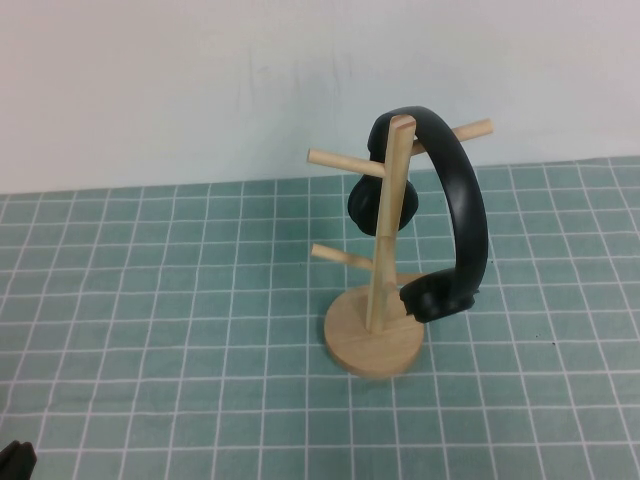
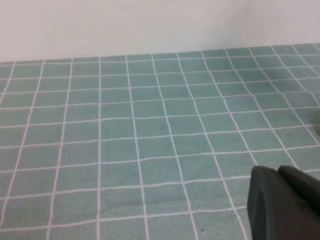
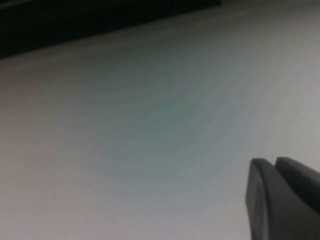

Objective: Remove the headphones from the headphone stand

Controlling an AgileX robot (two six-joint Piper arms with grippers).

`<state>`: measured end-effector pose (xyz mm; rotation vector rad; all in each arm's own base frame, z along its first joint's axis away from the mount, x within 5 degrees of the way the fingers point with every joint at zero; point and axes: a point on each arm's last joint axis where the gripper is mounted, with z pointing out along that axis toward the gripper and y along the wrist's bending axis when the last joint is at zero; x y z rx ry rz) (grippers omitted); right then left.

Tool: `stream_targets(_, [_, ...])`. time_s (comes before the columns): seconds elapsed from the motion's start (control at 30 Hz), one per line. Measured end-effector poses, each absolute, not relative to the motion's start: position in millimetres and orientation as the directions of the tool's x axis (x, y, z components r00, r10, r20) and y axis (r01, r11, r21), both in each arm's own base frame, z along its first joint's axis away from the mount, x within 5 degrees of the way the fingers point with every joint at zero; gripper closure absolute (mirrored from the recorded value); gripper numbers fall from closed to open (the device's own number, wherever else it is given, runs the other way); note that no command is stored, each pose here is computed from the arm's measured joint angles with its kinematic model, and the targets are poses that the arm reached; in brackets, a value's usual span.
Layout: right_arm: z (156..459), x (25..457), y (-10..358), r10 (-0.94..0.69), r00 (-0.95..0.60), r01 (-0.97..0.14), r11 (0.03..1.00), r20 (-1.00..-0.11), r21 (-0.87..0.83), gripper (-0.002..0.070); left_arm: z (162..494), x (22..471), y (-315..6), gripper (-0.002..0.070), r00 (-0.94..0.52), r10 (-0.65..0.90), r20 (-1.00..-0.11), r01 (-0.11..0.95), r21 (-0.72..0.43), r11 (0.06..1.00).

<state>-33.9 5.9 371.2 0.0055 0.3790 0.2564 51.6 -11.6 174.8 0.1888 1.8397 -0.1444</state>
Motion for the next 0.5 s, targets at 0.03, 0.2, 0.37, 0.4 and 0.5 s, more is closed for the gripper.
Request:
stream_targets(0.03, [384, -39, 5, 0.273, 0.874, -0.260, 0.962, -0.403, 0.087, 0.0684, 175, 52, -12, 0.0680, -0.267, 0.055, -0.962, 0.204, -0.001, 0.979])
stream_targets(0.2, [417, -39, 1, 0.351, 0.568, -0.188, 0.936, -0.745, 0.298, 0.0684, 175, 52, -12, 0.0680, -0.267, 0.055, -0.962, 0.204, -0.001, 0.979])
stream_targets(0.37, [392, 9, -2, 0.345, 0.061, 0.033, 0.937, -0.937, 0.347, 0.0684, 175, 52, -12, 0.0680, -0.267, 0.056, -0.962, 0.204, 0.001, 0.979])
stream_targets(0.4, [385, 17, -3, 0.335, -0.033, 0.072, 0.941, -0.942, 0.332, 0.0684, 175, 52, -12, 0.0680, -0.267, 0.056, -0.962, 0.204, 0.001, 0.979])
stream_targets(0.5, [372, 33, -3, 0.339, -0.193, 0.124, 0.939, -0.921, 0.320, 0.0684, 175, 52, -12, 0.0680, -0.267, 0.056, -0.962, 0.204, 0.001, 0.979])
